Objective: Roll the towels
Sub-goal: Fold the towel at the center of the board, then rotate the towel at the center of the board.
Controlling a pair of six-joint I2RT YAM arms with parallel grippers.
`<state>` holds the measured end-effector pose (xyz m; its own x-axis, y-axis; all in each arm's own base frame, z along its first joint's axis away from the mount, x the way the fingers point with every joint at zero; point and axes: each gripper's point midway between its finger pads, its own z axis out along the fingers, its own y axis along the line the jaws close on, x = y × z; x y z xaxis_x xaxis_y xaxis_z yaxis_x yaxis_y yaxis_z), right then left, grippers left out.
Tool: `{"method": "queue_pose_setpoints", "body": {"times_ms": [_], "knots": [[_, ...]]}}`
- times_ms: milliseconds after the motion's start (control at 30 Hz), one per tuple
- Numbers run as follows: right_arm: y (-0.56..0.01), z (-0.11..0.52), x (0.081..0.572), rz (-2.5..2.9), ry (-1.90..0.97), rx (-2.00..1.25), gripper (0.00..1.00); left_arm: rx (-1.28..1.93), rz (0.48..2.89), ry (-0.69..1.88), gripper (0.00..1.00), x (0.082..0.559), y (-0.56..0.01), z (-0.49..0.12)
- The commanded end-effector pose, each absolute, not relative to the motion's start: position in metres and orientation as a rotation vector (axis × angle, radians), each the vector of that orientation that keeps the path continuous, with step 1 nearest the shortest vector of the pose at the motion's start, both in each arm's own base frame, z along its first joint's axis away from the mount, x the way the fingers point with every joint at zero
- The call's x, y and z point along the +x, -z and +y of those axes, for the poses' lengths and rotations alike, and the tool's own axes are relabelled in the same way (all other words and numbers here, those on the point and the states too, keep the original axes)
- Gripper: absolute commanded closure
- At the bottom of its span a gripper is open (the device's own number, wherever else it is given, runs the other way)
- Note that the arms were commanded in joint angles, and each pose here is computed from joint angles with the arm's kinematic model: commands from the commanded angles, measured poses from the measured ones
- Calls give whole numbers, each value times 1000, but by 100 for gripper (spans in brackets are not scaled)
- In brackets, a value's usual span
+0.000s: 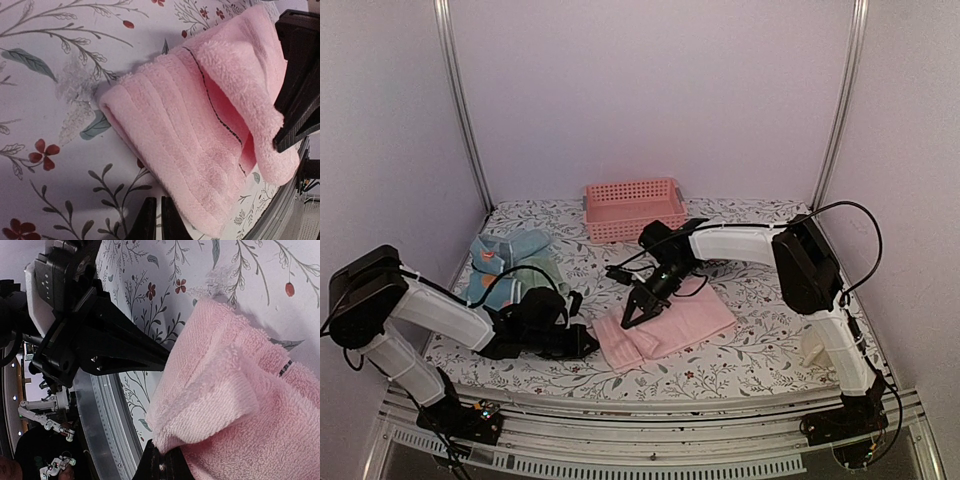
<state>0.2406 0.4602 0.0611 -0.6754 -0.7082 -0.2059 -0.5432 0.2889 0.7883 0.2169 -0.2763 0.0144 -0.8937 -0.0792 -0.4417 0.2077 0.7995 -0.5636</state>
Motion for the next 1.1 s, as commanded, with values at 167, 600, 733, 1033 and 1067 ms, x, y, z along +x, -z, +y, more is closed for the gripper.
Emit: {"method": "queue_pose_setpoints", "body": {"times_ms": [167, 600, 733, 1033, 1067], "knots": [[-77, 475, 238, -2333, 1416, 1136, 95, 125, 2522, 899, 95, 215, -17, -286], [-72, 488, 228, -2251, 1464, 1112, 70, 116, 2522, 888, 95, 215, -14, -284], [-92, 487, 223, -2196, 1522, 1151, 51, 86, 2502, 838, 96, 218, -21, -273], [-140, 441, 280, -2423, 1477, 1490, 50, 38, 2283, 796, 94, 232, -94, -250], [-140, 433, 289, -2456, 1448, 1544, 51, 57, 2264, 802, 94, 234, -101, -253]]}}
